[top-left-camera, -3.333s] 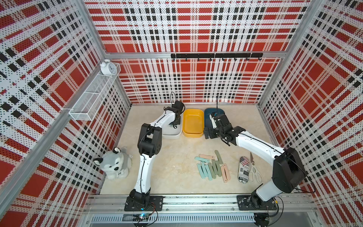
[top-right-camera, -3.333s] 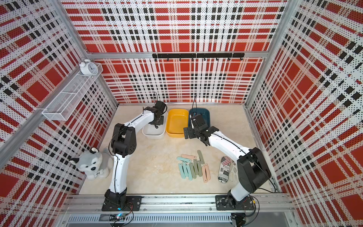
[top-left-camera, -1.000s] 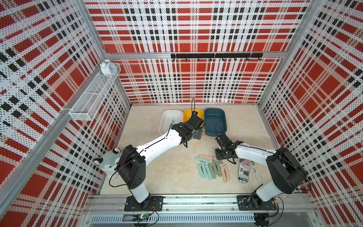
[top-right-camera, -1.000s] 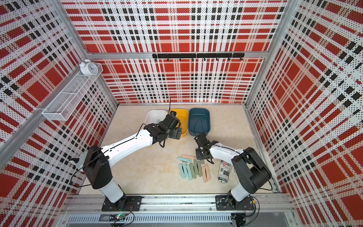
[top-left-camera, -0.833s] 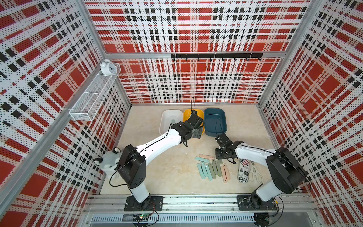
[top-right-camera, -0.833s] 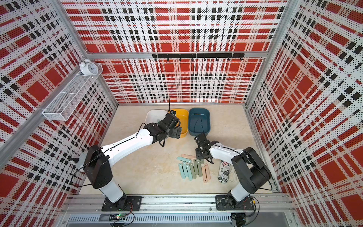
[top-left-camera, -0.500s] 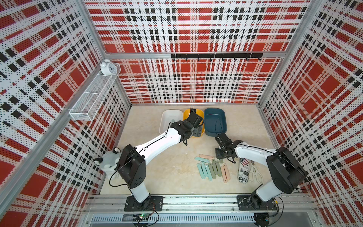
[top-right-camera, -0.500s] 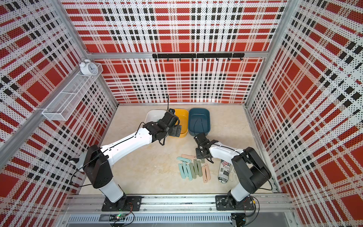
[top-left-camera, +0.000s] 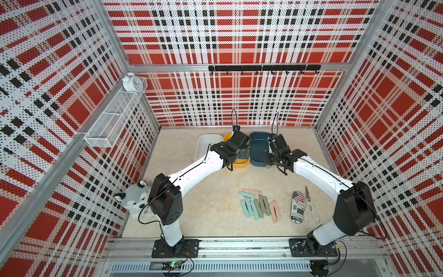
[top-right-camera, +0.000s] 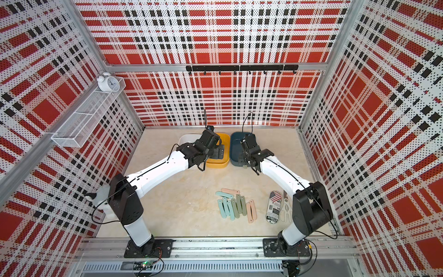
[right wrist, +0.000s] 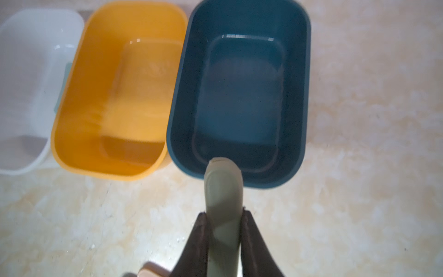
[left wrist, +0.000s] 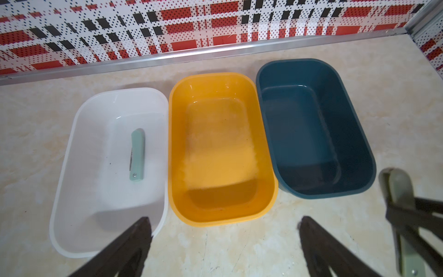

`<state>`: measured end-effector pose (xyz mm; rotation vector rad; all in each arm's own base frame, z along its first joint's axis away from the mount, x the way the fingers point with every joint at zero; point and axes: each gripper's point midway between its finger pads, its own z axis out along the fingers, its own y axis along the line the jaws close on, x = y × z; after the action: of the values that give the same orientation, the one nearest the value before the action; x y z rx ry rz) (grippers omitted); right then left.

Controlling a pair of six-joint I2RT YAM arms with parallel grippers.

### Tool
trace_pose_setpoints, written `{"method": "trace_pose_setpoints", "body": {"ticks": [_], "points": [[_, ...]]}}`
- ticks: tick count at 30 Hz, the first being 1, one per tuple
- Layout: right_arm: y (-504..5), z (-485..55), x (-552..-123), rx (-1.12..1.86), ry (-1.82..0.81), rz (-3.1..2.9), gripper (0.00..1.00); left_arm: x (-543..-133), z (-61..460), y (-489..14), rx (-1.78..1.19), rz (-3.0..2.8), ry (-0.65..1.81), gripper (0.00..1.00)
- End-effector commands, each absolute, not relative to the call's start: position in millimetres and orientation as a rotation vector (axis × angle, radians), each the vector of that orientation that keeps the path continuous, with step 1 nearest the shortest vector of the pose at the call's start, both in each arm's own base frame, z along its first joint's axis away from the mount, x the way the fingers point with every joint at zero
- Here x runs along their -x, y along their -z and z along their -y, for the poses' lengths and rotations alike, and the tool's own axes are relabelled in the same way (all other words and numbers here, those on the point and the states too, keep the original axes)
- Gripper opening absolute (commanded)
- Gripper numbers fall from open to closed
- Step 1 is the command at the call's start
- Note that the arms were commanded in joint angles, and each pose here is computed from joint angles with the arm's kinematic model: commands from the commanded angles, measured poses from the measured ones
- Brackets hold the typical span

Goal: Place the fruit knives into the storage box by color
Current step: Pick up the fruit knife from the center of the board, then place the fruit knife in the storage box.

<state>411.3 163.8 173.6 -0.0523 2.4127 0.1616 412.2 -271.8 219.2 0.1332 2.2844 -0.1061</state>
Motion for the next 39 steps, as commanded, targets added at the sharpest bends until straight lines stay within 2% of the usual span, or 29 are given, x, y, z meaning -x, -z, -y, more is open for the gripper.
{"method": "trace_pose_setpoints", "body": {"ticks": [1,10,19,29,35,39], "points": [[-167,-161,-444,0.075,-0.138,-2.409,0.15,-429,265,-220,-0.062,-2.282,0.122,0.98],[-127,-174,-522,0.096,-0.150,-2.471,0.16,-448,265,-216,-0.056,-2.302,0.153,0.98],[-74,-172,-557,0.070,-0.136,-2.524,0.17,-455,259,-205,-0.080,-2.326,0.085,0.98],[-41,-171,-570,0.071,-0.102,-2.562,0.19,-455,261,-200,-0.111,-2.333,0.066,0.98],[-31,-169,-573,0.067,-0.088,-2.572,0.25,-455,264,-199,-0.139,-2.330,0.053,0.98],[-38,-171,-575,0.068,-0.100,-2.559,0.37,-452,268,-197,-0.169,-2.334,0.052,0.98]]}}
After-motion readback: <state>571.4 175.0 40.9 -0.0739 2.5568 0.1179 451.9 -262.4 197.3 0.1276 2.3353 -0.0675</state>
